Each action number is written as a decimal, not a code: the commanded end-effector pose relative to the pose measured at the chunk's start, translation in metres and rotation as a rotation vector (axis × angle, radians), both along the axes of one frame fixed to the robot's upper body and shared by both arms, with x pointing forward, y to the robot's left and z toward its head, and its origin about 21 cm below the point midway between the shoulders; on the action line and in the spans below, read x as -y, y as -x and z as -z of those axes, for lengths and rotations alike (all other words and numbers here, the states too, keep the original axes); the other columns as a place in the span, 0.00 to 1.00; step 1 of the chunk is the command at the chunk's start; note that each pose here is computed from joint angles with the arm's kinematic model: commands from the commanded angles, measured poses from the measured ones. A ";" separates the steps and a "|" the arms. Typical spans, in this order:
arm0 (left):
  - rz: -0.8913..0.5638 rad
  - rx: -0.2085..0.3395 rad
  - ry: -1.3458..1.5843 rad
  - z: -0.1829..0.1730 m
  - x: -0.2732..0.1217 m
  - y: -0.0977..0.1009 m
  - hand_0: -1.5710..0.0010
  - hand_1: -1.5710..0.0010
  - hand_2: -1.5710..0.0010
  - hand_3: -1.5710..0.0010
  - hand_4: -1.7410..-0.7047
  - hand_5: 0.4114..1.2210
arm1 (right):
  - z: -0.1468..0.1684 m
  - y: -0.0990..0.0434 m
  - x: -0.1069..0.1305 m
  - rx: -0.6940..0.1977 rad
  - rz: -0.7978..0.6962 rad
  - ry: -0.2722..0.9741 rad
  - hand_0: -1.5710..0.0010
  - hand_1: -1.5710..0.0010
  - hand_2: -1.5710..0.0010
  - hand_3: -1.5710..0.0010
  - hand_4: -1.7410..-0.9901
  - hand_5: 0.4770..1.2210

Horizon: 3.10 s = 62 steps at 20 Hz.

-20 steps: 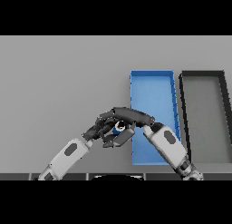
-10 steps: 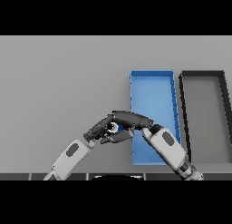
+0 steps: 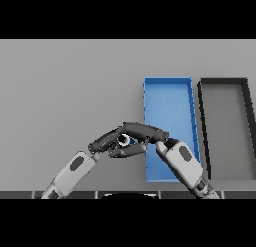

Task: Pick up the blue pipe and place it into the blue bin.

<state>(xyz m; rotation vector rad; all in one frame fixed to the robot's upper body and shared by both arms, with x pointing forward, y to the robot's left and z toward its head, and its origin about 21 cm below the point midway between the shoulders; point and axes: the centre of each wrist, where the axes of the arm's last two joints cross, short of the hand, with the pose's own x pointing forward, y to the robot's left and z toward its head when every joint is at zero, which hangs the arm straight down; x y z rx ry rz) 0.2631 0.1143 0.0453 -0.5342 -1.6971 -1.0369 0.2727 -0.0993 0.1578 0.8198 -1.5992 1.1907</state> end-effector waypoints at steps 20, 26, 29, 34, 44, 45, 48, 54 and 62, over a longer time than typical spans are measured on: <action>-0.099 -0.124 -0.110 0.007 0.001 0.004 1.00 1.00 1.00 1.00 0.80 0.13 | -0.047 -0.006 0.010 -0.150 -0.005 -0.147 0.00 0.00 0.00 0.00 0.14 1.00; -0.104 -0.137 -0.126 0.004 -0.001 0.006 1.00 1.00 1.00 1.00 0.80 0.11 | -0.131 -0.024 0.029 -0.133 0.029 -0.322 0.00 0.00 0.00 0.00 0.04 0.88; -0.089 -0.115 -0.110 0.006 -0.005 0.010 1.00 1.00 1.00 1.00 0.80 0.11 | -0.168 -0.036 0.040 -0.086 0.130 -0.396 0.00 0.00 0.00 0.00 0.02 0.86; -0.094 -0.132 -0.107 0.004 -0.008 0.007 1.00 1.00 1.00 1.00 0.80 0.10 | -0.173 -0.082 0.078 -0.076 0.451 -0.359 0.00 0.00 0.00 0.00 0.01 0.88; -0.111 -0.143 -0.111 0.004 -0.013 0.002 1.00 1.00 1.00 1.00 0.82 0.08 | -0.048 -0.100 0.136 -0.425 0.833 -0.152 0.00 0.00 0.00 0.00 0.00 0.86; -0.108 -0.145 -0.110 0.006 -0.013 0.004 1.00 1.00 1.00 1.00 0.82 0.07 | -0.038 -0.099 0.136 -0.455 0.857 -0.133 0.00 0.00 0.00 0.00 0.00 0.86; -0.104 -0.139 -0.101 0.006 -0.008 0.007 1.00 1.00 1.00 1.00 0.83 0.06 | -0.002 -0.093 0.148 -0.563 0.925 -0.023 0.00 0.00 0.00 0.00 0.00 0.87; -0.107 -0.151 -0.110 0.006 -0.010 0.009 1.00 1.00 1.00 1.00 0.83 0.05 | 0.055 -0.080 0.155 -0.737 0.979 0.224 0.00 0.07 0.11 0.29 0.26 0.88; -0.113 -0.154 -0.114 0.004 -0.008 0.006 1.00 1.00 1.00 1.00 0.82 0.05 | 0.068 -0.078 0.147 -0.771 0.937 0.522 0.83 0.84 0.85 0.88 0.75 0.67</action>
